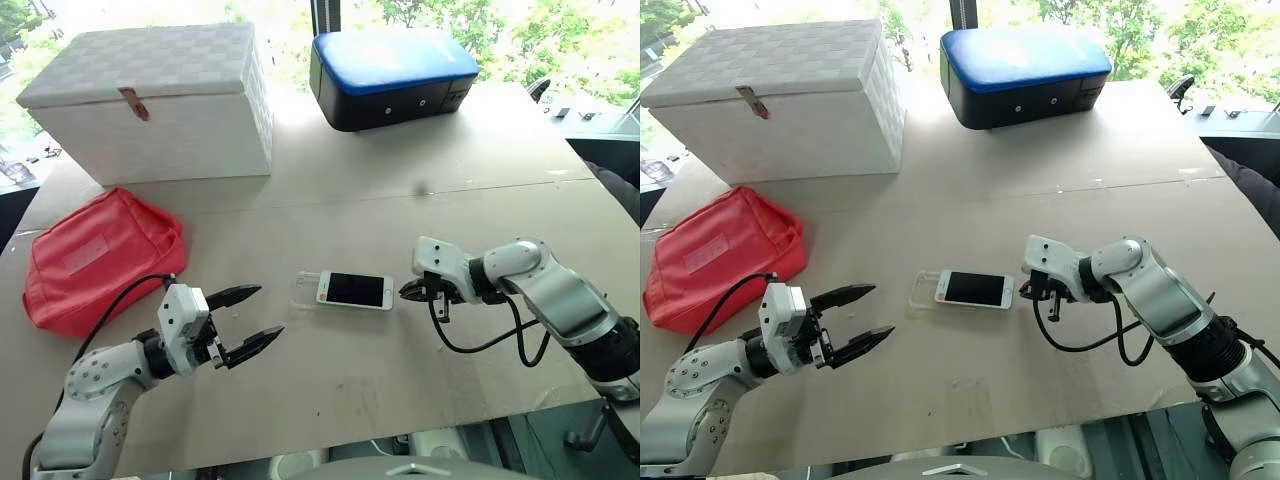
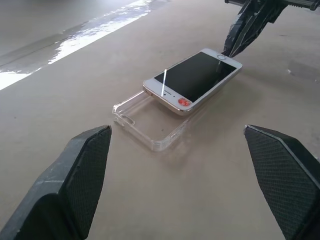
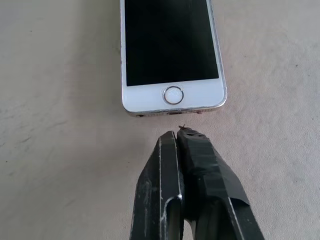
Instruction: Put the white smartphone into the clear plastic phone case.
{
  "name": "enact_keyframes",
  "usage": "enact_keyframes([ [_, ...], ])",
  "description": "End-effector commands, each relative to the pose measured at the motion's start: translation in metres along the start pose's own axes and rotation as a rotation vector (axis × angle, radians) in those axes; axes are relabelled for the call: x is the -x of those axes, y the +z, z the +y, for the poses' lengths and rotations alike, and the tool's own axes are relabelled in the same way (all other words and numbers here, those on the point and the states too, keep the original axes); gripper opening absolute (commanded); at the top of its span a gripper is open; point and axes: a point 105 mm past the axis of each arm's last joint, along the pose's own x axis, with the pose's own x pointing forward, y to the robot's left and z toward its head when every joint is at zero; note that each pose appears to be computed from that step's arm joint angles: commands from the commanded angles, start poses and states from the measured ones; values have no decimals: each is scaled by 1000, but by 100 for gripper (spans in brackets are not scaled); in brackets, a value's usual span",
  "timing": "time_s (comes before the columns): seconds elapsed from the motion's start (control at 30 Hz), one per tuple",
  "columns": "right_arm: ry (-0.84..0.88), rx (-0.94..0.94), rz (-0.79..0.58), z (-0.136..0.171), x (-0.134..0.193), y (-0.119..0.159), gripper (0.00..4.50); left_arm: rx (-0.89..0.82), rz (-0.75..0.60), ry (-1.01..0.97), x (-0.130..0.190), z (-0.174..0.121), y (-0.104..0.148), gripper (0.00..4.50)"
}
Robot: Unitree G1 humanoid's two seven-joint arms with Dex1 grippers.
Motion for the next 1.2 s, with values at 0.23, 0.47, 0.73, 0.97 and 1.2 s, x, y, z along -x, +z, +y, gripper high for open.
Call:
enact_keyframes([
  [0.23,40,88,-63,4,-11,30,5,-39,-21,21,4,0,11,435],
  [0.47,60,106,-75,7,-16,36,5,-38,-23,27,5,-1,11,435],
  [0.73,68,129,-93,8,-21,44,5,-37,-26,30,4,-2,11,435],
  [0.97,47,141,-91,-1,-14,44,5,-35,-25,32,4,-2,11,435],
  [1.2,64,134,-251,-7,-3,82,5,-29,-23,34,5,-2,9,435],
])
